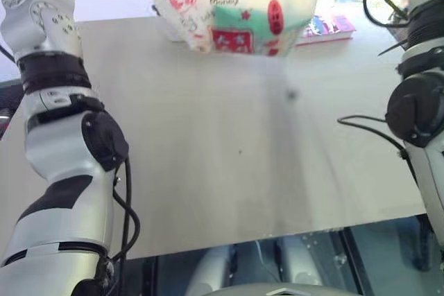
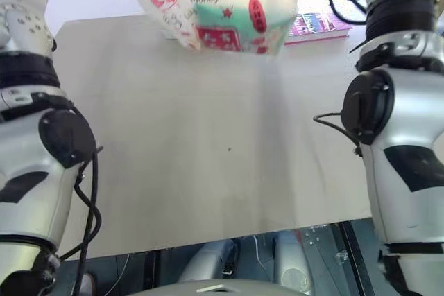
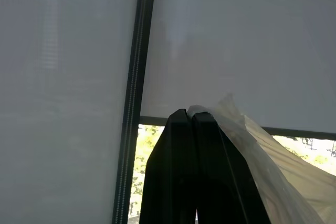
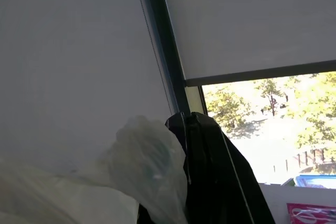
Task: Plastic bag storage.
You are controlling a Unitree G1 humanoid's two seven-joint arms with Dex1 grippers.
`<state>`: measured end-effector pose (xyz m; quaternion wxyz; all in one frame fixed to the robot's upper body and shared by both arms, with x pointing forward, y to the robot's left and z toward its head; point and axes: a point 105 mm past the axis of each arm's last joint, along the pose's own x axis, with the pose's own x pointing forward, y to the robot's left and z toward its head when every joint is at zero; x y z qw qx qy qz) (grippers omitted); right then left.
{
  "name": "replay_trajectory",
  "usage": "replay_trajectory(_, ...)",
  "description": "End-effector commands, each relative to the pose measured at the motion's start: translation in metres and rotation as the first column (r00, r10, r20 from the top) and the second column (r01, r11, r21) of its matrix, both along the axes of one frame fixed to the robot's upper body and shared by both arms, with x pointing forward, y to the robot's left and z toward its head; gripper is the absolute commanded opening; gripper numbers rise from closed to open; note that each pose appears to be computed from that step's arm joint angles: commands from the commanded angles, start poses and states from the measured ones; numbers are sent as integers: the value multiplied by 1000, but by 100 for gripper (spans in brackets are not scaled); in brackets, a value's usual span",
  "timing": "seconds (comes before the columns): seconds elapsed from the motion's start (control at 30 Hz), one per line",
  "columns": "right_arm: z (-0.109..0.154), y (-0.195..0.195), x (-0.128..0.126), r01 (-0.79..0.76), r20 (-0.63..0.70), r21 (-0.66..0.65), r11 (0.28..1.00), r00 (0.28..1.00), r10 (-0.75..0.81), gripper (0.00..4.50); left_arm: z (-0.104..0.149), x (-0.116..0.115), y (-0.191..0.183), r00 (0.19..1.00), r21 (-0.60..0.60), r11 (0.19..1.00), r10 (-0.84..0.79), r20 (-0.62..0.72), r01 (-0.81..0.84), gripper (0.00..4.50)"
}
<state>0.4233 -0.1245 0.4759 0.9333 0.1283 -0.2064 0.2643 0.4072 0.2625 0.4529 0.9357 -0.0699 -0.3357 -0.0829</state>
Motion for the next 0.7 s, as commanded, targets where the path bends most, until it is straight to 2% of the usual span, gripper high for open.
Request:
replay_trajectory(0.03,31,-29,-20,63,95,37,997,993,-66,0,20,-13,13,997,-4,999,37,72,-37,2)
replay_trajectory(0.13,15,-39,-20,137,98,-86,987,987,-128,0,1,-1,4,999,3,999,-36,-3,36,2)
replay_trajectory(0.2,-12,-42,-17,161,63,-170,972,986,-153,0,-19,4,-7,996,63,995,-71,-49,74,2)
replay_trajectory(0.27,-55,-45,-19,175,20,-260,950,984,-176,0,-54,11,-17,983,65,989,-120,-138,130,2)
replay_trajectory(0.33,-102,-41,-32,159,-9,-379,912,984,-175,0,-95,11,-31,962,118,977,-145,-233,176,2)
replay_trajectory(0.4,-152,-37,-46,135,-46,-507,851,982,-183,0,-135,6,-45,929,148,966,-152,-336,212,2)
replay_trajectory(0.43,-178,-33,-56,103,-59,-579,809,984,-168,0,-151,-2,-56,902,157,947,-205,-379,281,2)
replay_trajectory(0.5,-229,-36,-82,40,-130,-655,754,978,-165,57,-178,-29,-76,849,156,898,-316,-425,412,55)
replay_trajectory(0.53,-244,-38,-93,16,-158,-675,738,974,-165,88,-187,-40,-82,824,142,880,-353,-442,453,81)
replay_trajectory(0.57,-253,-42,-105,-3,-180,-678,735,970,-163,133,-194,-50,-87,805,147,863,-373,-461,484,126)
replay_trajectory(0.6,-258,-47,-117,-12,-196,-669,744,967,-161,155,-201,-58,-89,786,144,849,-390,-479,509,147)
replay_trajectory(0.63,-261,-52,-130,-20,-204,-669,743,966,-158,220,-207,-65,-87,766,128,840,-404,-501,527,211)
replay_trajectory(0.7,-266,-61,-158,-59,-241,-651,757,962,-132,295,-222,-81,-79,723,133,816,-408,-558,563,281)
